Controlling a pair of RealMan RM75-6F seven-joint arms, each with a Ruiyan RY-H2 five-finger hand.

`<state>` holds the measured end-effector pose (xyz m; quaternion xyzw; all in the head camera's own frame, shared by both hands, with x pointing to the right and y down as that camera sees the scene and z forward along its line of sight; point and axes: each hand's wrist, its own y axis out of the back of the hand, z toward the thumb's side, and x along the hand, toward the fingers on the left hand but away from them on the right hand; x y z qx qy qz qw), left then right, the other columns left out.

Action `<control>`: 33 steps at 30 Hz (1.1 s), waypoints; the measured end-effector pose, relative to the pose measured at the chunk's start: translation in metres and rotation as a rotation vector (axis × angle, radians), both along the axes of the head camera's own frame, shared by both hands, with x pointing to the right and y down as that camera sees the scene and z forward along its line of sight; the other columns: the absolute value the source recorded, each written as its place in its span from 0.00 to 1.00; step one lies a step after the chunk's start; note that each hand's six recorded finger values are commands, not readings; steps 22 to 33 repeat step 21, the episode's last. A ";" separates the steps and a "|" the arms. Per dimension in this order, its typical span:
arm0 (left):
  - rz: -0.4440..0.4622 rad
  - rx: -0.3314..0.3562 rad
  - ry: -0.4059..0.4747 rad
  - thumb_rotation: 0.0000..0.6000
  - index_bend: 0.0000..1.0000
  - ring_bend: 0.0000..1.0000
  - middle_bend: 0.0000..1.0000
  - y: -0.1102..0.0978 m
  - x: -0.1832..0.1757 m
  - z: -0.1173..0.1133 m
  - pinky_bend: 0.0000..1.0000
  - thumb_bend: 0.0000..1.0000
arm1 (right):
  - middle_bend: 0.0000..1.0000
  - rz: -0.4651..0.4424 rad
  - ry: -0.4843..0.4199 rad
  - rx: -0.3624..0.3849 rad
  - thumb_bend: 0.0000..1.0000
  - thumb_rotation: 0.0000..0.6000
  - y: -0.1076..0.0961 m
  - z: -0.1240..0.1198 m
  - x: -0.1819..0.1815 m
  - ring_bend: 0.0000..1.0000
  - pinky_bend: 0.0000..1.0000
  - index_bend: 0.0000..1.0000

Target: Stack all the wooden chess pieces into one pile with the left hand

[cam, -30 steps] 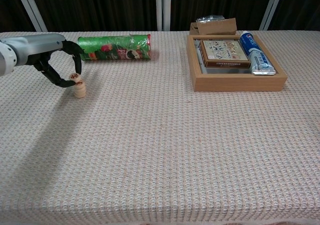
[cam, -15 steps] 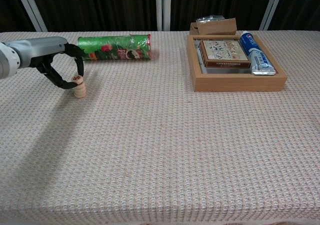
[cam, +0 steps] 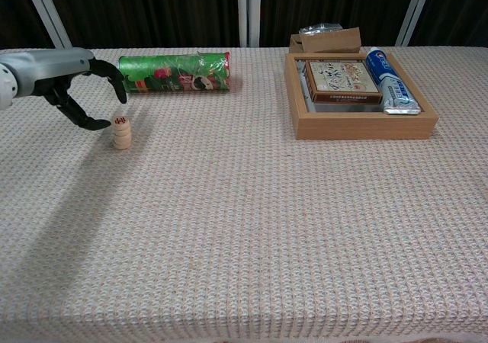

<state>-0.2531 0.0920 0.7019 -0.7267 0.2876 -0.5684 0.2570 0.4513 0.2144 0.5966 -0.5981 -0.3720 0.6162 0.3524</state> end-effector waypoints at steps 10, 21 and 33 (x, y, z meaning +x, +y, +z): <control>0.001 0.188 -0.029 1.00 0.07 0.00 0.06 0.009 -0.056 -0.050 0.00 0.08 | 0.00 -0.012 0.001 0.000 0.18 1.00 -0.001 -0.002 0.000 0.00 0.00 0.00; -0.006 0.377 -0.238 1.00 0.00 0.00 0.00 0.093 -0.217 -0.085 0.00 0.00 | 0.00 -0.089 0.070 -0.020 0.18 1.00 -0.004 0.001 -0.011 0.00 0.00 0.00; -0.006 0.377 -0.238 1.00 0.00 0.00 0.00 0.093 -0.217 -0.085 0.00 0.00 | 0.00 -0.089 0.070 -0.020 0.18 1.00 -0.004 0.001 -0.011 0.00 0.00 0.00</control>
